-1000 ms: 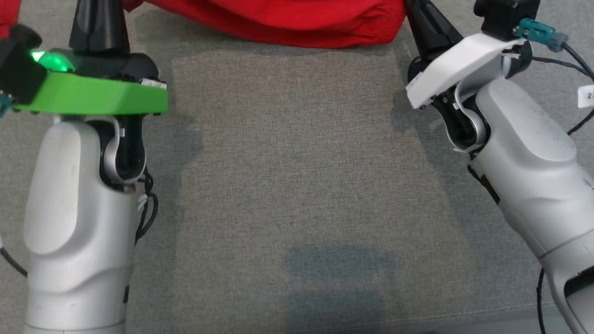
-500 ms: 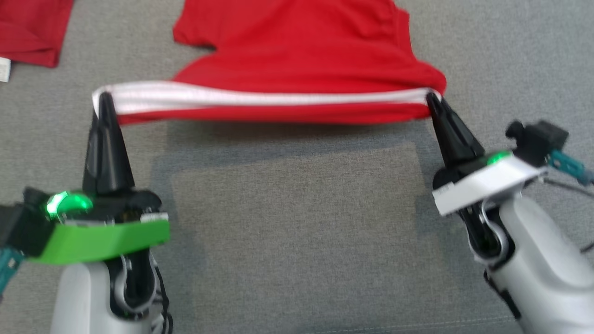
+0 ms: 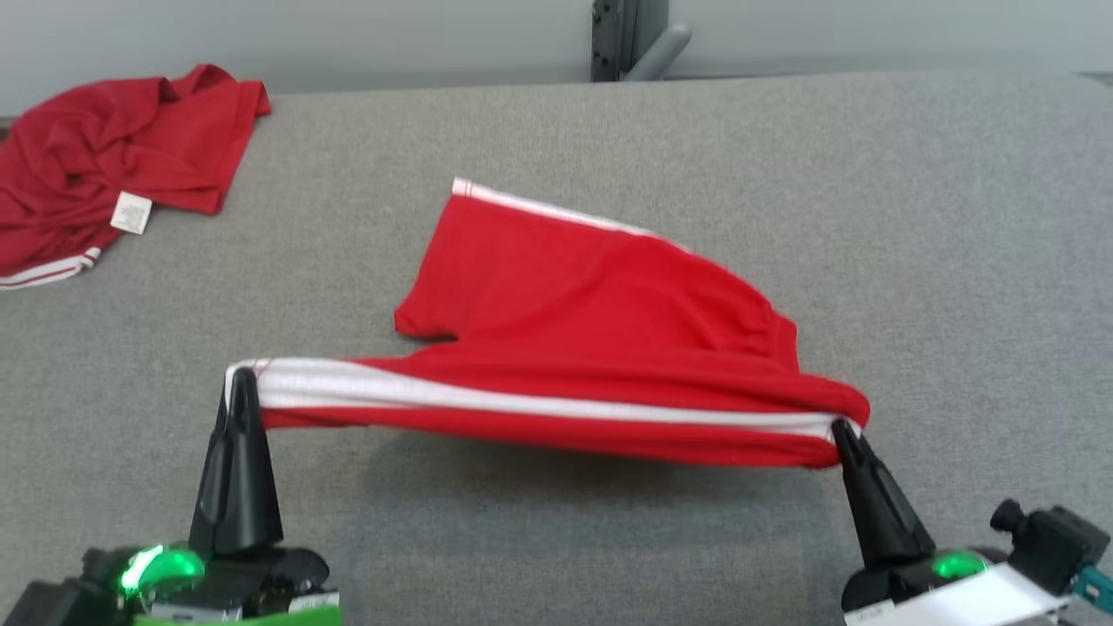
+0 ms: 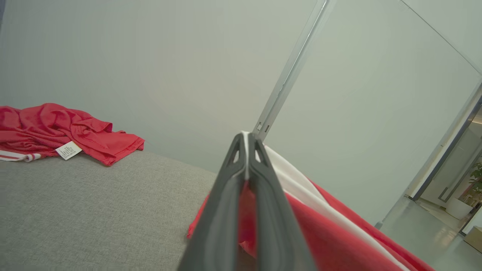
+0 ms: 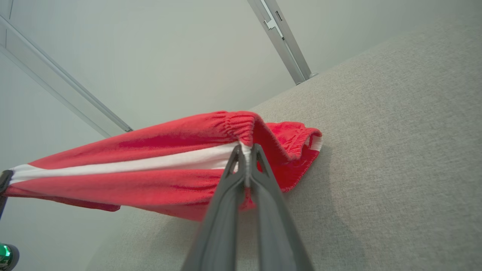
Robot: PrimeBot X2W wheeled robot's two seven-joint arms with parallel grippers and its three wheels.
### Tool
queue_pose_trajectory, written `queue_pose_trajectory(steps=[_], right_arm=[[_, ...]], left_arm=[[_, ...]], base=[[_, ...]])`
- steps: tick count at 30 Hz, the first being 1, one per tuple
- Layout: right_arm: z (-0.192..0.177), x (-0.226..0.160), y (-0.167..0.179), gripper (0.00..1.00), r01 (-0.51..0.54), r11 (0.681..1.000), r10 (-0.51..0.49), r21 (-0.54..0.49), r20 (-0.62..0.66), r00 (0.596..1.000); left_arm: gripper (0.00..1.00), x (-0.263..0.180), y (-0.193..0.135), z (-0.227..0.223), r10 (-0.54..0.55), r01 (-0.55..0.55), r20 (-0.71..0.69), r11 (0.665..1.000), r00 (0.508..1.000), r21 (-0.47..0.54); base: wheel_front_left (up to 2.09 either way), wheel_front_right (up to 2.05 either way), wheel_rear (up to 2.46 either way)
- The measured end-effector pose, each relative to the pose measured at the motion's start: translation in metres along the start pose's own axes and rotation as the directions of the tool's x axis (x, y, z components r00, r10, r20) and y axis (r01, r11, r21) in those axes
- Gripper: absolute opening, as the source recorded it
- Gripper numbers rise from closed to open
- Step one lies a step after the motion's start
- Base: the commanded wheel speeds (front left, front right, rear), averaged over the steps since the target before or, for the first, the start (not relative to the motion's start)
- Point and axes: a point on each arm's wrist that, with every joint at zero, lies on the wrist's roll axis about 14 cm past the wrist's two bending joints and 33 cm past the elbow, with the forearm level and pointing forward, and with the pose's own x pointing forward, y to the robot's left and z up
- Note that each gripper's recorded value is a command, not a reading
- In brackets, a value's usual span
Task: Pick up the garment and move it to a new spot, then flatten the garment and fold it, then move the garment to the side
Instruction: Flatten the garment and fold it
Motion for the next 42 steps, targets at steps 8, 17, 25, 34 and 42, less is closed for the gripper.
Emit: queue_pose_trajectory(steps=[8, 17, 25, 34, 42], right_arm=[[-0.003, -0.038, 0.001, 0.0, 0.041, 0.999, -0.04, 0.028, -0.03, 0.999], [-0.021, -0.029, -0.014, 0.0, 0.108, 0.991, -0.103, 0.083, -0.063, 0.993], [-0.03, -0.002, -0.038, 0.0, 0.188, 0.977, -0.183, 0.098, -0.055, 0.981], [-0.045, 0.04, -0.051, 0.0, 0.208, 0.976, -0.202, 0.062, -0.099, 0.974], [-0.045, 0.054, -0.073, 0.0, 0.255, 0.966, -0.248, 0.052, -0.104, 0.963]], left_arm=[[0.0, -0.026, -0.004, -0.008, 0.021, -0.022, -0.051, 0.999, 0.998, -0.024], [0.0, -0.003, -0.001, -0.045, -0.007, 0.005, -0.133, 1.0, 0.991, -0.015], [0.0, 0.041, -0.009, -0.09, -0.062, 0.073, -0.231, 0.997, 0.971, 0.039], [0.0, 0.092, -0.005, -0.134, -0.108, 0.154, -0.332, 0.981, 0.937, 0.117], [0.0, 0.114, 0.003, -0.18, -0.108, 0.187, -0.43, 0.972, 0.896, 0.144]], base=[[0.0, 0.0, 0.0], [0.0, 0.0, 0.0], [0.0, 0.0, 0.0], [0.0, 0.0, 0.0], [0.0, 0.0, 0.0]])
